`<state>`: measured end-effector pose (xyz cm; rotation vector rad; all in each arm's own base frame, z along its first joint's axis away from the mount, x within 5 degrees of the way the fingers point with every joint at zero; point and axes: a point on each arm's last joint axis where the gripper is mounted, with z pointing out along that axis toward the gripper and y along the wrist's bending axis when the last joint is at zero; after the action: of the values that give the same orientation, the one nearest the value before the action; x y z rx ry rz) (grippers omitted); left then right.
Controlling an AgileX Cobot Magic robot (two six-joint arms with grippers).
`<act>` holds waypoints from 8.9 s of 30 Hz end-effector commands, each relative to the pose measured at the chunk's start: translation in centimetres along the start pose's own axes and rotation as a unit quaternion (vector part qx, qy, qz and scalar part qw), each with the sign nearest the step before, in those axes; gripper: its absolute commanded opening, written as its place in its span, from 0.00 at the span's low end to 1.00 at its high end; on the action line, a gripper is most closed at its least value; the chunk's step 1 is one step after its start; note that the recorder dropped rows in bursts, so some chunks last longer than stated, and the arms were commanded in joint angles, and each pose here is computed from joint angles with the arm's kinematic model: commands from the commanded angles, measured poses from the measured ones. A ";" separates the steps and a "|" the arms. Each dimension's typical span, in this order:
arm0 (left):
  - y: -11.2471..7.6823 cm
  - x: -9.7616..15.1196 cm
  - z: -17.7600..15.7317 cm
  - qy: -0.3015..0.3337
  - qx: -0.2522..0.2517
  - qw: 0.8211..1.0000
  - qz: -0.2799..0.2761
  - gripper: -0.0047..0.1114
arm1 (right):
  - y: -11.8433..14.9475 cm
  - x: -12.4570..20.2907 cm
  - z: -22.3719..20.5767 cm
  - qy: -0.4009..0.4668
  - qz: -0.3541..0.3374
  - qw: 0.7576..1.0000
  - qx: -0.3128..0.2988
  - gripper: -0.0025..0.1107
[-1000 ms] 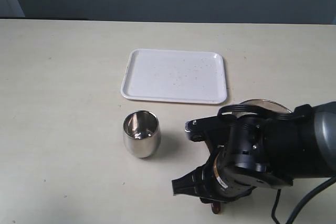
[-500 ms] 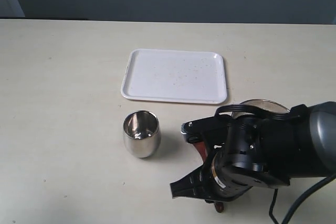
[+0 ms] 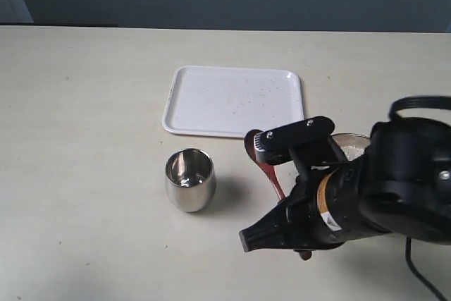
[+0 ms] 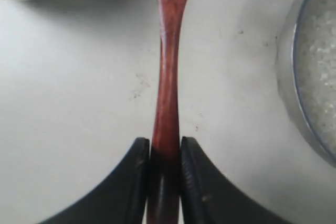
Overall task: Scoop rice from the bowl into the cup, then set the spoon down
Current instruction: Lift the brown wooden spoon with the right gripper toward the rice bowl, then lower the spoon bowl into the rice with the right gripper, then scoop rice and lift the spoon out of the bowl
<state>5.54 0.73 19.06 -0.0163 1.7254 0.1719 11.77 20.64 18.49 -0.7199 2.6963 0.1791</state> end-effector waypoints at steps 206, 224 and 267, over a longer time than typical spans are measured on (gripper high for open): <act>0.0 -0.3 -0.1 -0.011 -0.001 1.000 -0.002 0.04 | -8.7 1.3 -1.2 0.107 -0.118 0.972 0.173 0.02; 0.0 -0.3 -0.1 -0.011 -0.001 1.000 -0.002 0.04 | -8.4 1.6 -1.3 0.113 -0.097 0.976 0.156 0.02; 0.0 -0.3 -0.1 -0.011 -0.001 1.000 -0.002 0.04 | -3.8 -4.3 -5.0 0.048 -0.110 0.992 0.032 0.02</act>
<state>5.54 0.73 19.06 -0.0163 1.7254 0.1719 15.84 17.34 24.48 -0.9784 2.6890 -0.0204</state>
